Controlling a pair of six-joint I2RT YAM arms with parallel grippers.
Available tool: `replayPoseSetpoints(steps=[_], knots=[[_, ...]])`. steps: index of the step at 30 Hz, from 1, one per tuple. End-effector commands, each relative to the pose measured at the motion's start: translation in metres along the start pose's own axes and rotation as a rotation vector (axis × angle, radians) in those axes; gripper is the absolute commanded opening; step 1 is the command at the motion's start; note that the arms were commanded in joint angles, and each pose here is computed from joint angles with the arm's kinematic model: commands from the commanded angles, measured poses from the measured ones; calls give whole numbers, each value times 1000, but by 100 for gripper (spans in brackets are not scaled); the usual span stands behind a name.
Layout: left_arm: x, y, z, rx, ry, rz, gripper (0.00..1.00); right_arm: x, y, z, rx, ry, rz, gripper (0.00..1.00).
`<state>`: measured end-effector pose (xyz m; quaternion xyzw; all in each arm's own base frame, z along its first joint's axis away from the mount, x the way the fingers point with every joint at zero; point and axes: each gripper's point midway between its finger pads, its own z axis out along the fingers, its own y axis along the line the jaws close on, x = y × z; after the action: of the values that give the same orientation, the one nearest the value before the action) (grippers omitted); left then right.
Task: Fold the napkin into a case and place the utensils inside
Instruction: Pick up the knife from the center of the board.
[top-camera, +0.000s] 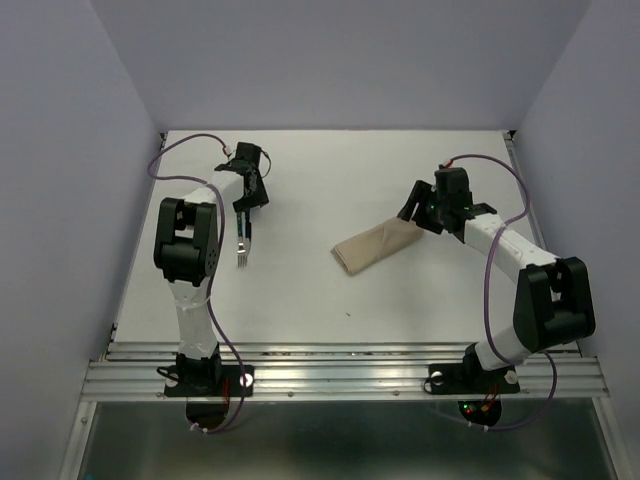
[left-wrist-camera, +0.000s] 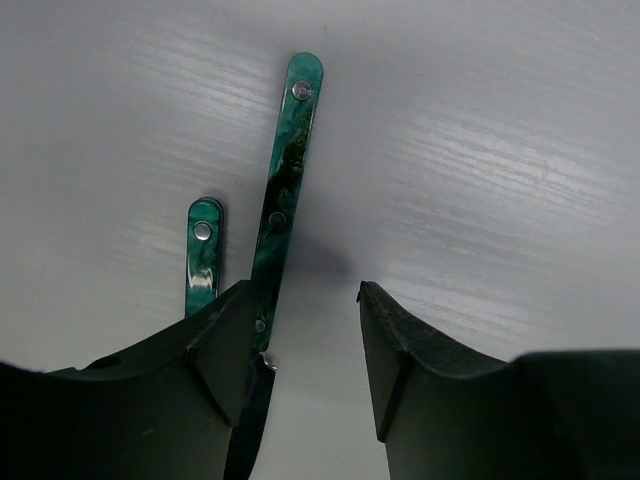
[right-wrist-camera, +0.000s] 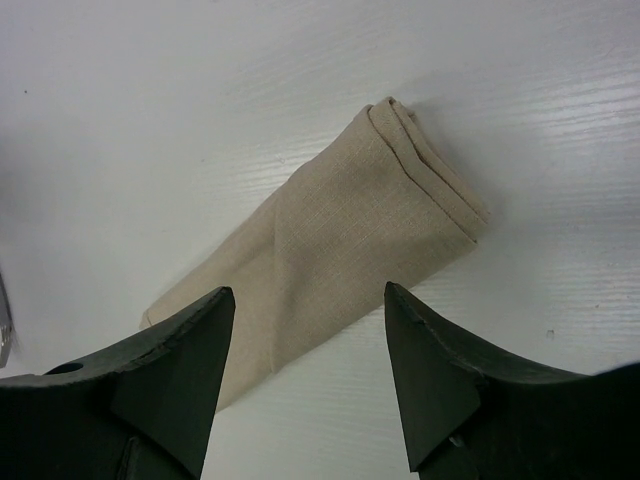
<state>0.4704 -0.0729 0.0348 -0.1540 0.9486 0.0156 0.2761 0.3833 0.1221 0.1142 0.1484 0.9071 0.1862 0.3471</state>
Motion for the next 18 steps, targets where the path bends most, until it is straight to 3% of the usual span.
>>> replayPoseSetpoints(steps=[1, 18], knots=[[-17, 9, -1, -52, -39, -5, 56, -6, 4, -8, -19, -23, 0, 67], [0, 15, 18, -22, 9, 2, 50, -2, 5, -10, -35, -13, 9, 67]])
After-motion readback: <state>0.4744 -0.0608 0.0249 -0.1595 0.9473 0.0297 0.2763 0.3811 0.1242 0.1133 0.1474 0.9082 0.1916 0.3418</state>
